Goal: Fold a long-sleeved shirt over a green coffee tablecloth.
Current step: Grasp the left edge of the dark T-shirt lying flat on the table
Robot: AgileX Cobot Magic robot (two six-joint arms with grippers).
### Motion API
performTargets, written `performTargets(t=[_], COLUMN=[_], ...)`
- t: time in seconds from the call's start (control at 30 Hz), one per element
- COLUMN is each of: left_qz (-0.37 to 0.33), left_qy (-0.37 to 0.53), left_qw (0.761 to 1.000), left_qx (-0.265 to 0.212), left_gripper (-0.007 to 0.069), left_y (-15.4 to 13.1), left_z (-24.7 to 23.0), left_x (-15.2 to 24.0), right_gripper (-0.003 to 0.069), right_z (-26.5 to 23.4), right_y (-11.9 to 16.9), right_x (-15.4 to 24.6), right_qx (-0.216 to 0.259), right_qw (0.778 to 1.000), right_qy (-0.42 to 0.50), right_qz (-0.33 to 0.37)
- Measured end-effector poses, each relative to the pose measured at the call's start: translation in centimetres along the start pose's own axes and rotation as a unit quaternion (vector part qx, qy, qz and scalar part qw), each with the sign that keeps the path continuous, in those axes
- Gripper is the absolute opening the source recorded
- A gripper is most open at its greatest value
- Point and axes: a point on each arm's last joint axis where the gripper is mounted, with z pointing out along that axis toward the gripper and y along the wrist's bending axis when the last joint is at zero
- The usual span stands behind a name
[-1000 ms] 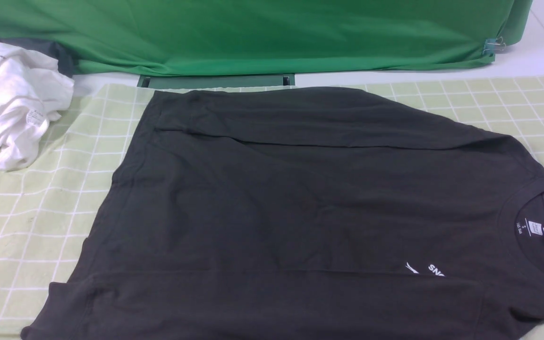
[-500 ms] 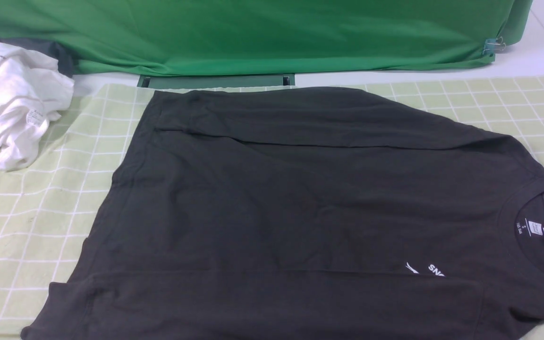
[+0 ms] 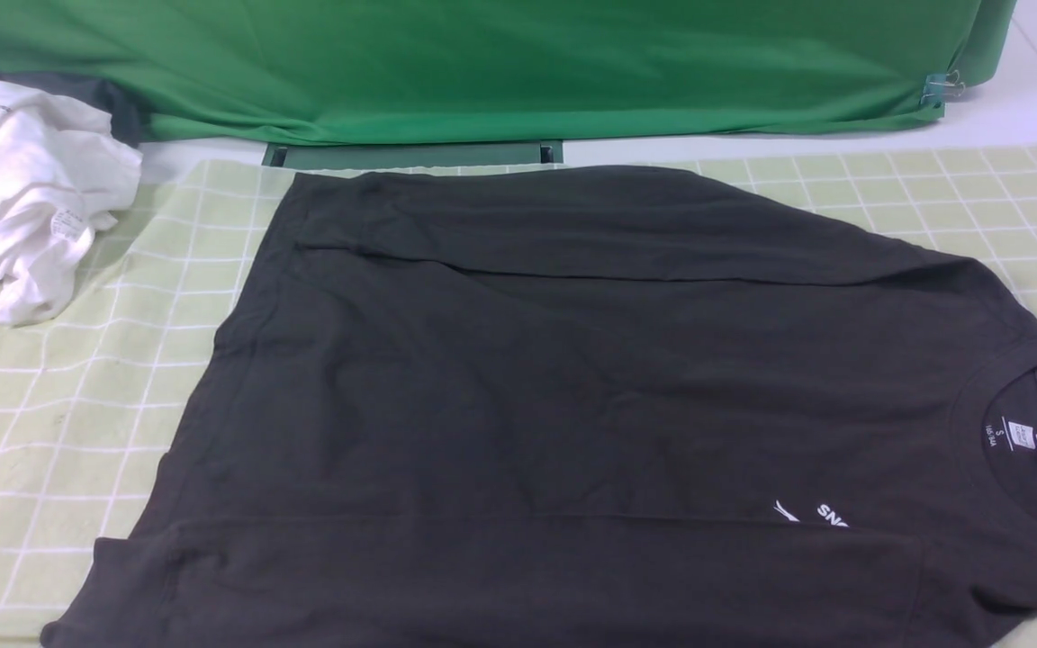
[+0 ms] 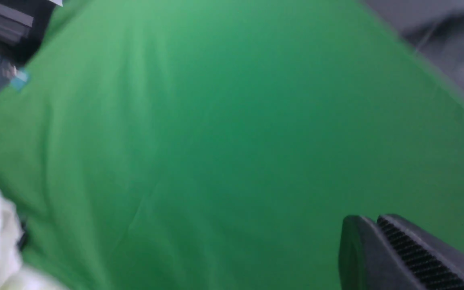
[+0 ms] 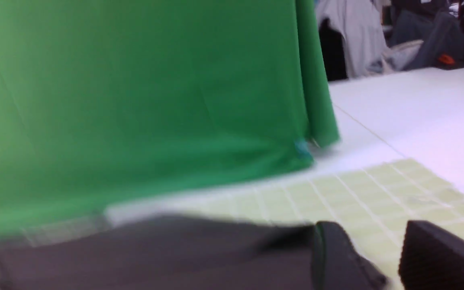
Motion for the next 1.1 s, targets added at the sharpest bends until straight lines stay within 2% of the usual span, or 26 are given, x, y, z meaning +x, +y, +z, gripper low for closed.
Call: performTargets(t=[0.07, 0.1, 0.13, 0.17, 0.3, 0.33, 0.37, 0.47, 0.5, 0.53, 0.6, 0.63, 0.67, 0.77, 0.9, 0.97, 1.0, 1.1], left_qz=[0.025, 0.054, 0.062, 0.083, 0.129, 0.13, 0.131, 0.142, 0.157, 0.158, 0.176, 0.195, 0.204, 0.219, 0.242, 0.252, 0.252, 0.261], left_qy=[0.083, 0.173, 0.195, 0.256, 0.458, 0.531, 0.538, 0.609, 0.636, 0.638, 0.652, 0.657, 0.654, 0.639, 0.615, 0.607, 0.607, 0.604], left_qw=[0.996, 0.981, 0.976, 0.959, 0.868, 0.821, 0.816, 0.76, 0.732, 0.729, 0.708, 0.696, 0.695, 0.704, 0.72, 0.723, 0.723, 0.723], left_qx=[-0.033, -0.068, -0.075, -0.094, -0.143, -0.162, -0.164, -0.178, -0.19, -0.191, -0.205, -0.214, -0.217, -0.217, -0.213, -0.212, -0.212, -0.211], left_gripper=[0.0036, 0.0036, 0.0036, 0.0036, 0.0036, 0.0036, 0.0036, 0.0036, 0.0036, 0.0036, 0.0036, 0.0036, 0.0036, 0.0039, 0.0081, 0.0111, 0.0111, 0.022], left_y=[-0.5, -0.8, -0.7, -0.6, 0.9, 1.9, 2.0, 3.4, 4.2, 4.3, 5.1, 5.8, 6.1, 6.8, 7.5, 7.9, 7.9, 8.8], left_z=[1.0, 2.1, 2.2, 2.8, 5.0, 5.7, 5.8, 6.7, 7.1, 7.2, 7.5, 8.0, 8.3, 9.4, 10.8, 11.3, 11.3, 12.4], left_x=[0.1, 0.2, 0.5, 1.0, 3.6, 5.0, 5.1, 6.7, 7.3, 7.3, 7.7, 7.9, 8.1, 8.5, 9.0, 9.2, 9.2, 10.2], right_gripper=[0.0245, 0.0245, 0.0245, 0.0245, 0.0245, 0.0245, 0.0245, 0.0245, 0.0233, 0.0227, 0.0174, 0.0097, 0.0059, 0.0013, 0.0006, 0.0006, 0.0006, 0.0007], right_z=[0.0, 0.0, 0.0, 0.0, 0.0, 0.0, 0.0, 0.0, -0.1, -0.1, -0.4, -0.6, -0.7, -0.3, 0.9, 1.4, 1.4, 2.7], right_y=[0.0, 0.1, 0.1, 0.1, 0.1, 0.1, 0.1, 0.2, 0.5, 0.6, 1.4, 2.4, 2.8, 4.1, 5.6, 6.2, 6.2, 7.2], right_x=[-0.2, -0.2, -0.2, -0.2, -0.2, -0.3, -0.4, -0.7, -1.3, -1.4, -3.1, -5.6, -6.4, -9.1, -11.0, -11.3, -11.3, -10.9], right_qx=[-0.003, -0.004, -0.004, -0.004, -0.005, -0.007, -0.008, -0.017, -0.024, -0.022, -0.032, -0.046, -0.054, -0.074, -0.095, -0.107, -0.107, -0.129], right_qw=[0.999, 0.998, 0.997, 0.997, 0.996, 0.995, 0.995, 0.993, 0.992, 0.992, 0.994, 0.996, 0.997, 0.991, 0.965, 0.95, 0.95, 0.924], right_qy=[-0.008, -0.01, -0.011, -0.011, -0.013, -0.018, -0.019, -0.035, -0.024, -0.024, 0.001, 0.02, 0.035, 0.113, 0.237, 0.286, 0.286, 0.349], right_qz=[0.047, 0.07, 0.071, 0.079, 0.09, 0.095, 0.095, 0.112, 0.12, 0.12, 0.107, 0.073, 0.051, 0.0, -0.053, -0.073, -0.073, -0.093])
